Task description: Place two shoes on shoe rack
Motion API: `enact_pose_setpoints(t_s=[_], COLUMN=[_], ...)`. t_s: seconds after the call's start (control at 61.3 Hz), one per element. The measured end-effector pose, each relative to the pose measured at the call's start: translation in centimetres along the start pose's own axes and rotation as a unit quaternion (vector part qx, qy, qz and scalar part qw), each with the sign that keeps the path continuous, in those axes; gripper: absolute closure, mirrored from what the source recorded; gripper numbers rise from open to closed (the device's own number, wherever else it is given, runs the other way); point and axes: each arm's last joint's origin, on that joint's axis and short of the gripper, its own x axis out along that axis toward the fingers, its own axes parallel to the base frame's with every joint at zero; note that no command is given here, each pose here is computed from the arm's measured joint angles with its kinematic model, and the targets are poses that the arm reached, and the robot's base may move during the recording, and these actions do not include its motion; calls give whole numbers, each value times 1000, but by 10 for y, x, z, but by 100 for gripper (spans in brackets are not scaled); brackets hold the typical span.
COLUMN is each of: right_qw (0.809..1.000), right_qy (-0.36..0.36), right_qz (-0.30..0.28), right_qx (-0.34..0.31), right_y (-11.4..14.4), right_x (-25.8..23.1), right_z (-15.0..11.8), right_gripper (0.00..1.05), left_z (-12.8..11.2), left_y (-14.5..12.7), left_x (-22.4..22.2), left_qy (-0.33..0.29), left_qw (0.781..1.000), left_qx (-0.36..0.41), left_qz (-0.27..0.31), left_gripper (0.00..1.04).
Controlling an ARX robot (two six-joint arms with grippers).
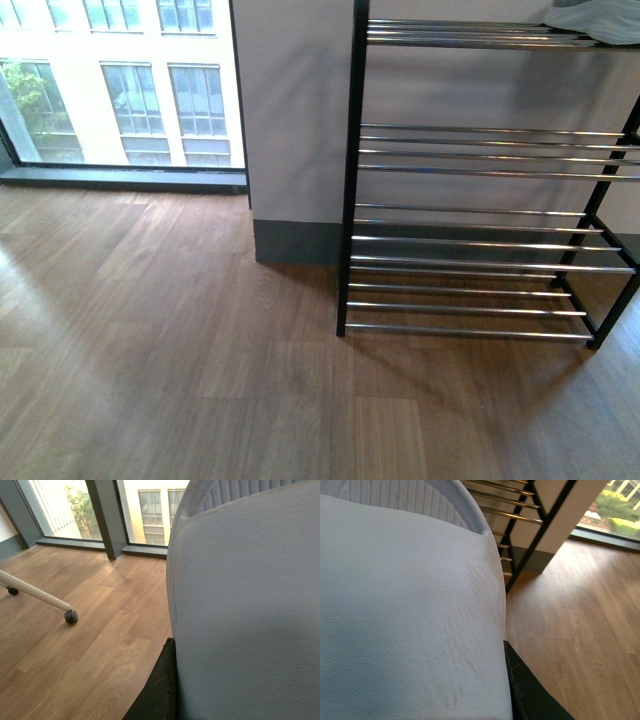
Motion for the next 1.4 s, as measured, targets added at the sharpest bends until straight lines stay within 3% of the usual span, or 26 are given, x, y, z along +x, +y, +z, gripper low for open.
enact_pose_setpoints(t_s=[1.403], right_qw=[1000], right_qy=[-1], right_qz=[6], right_qx=[0], right_y=[1], right_x=[0], right_z=[0], right_gripper=[103], left_z=[0], left_y=[0], left_x=[0], left_qy=[0], left_qw=[1000], left_qx=[0], left_qz=[4], left_gripper=[103])
